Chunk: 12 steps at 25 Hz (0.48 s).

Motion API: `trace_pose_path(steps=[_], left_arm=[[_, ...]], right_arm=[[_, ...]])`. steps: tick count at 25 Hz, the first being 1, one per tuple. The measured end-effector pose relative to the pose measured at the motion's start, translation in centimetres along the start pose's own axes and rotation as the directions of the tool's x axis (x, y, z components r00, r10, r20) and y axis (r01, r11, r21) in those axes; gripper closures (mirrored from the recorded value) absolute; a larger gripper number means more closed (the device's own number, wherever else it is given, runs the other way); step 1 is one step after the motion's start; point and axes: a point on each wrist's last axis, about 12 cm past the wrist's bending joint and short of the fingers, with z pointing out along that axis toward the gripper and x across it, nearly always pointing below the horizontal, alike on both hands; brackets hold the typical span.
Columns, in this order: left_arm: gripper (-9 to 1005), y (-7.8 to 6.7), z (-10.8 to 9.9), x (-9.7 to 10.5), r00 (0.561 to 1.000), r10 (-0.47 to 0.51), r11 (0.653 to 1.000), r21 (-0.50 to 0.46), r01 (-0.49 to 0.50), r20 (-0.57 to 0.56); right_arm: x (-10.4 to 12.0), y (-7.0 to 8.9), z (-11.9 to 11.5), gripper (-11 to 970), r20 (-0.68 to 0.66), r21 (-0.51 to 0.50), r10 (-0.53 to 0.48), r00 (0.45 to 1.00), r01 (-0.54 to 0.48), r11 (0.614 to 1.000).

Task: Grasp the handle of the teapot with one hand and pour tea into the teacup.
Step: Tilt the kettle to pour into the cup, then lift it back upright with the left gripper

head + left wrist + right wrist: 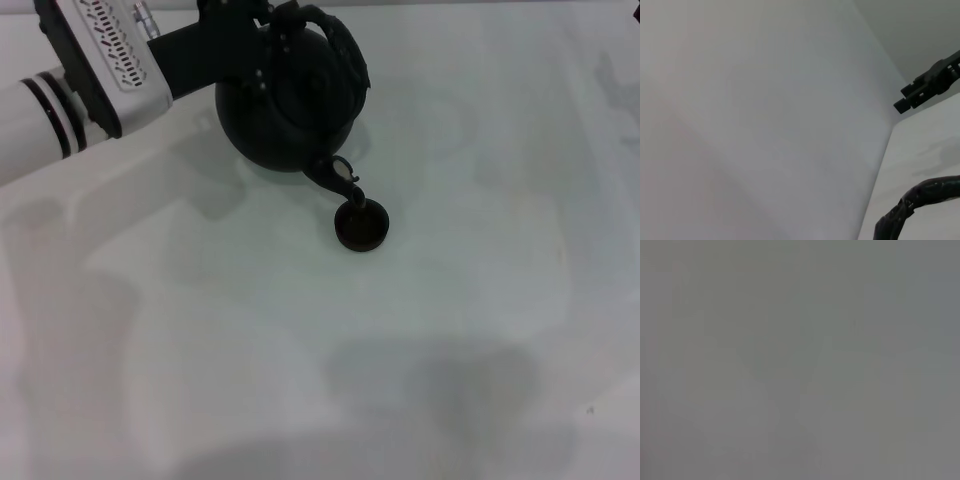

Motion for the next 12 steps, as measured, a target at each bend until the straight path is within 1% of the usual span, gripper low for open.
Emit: trace_pose_path(steps=[7,12], left_arm=[[893,0.26,-0.20,-0.02,1.000,0.011,1.000,-0.001,-0.011,0.007],[893,0.11,-0.21,-0.01,1.000,0.024,0.999,0.022,-0.024,0.005]], right_arm=[[0.06,-0.05,-0.09,112,-0.001,0.001,0.000,1.000,0.000,1.000],[0.09,-0.08,-0.12,112,-0.002,0.002,0.000,1.000,0.000,1.000]])
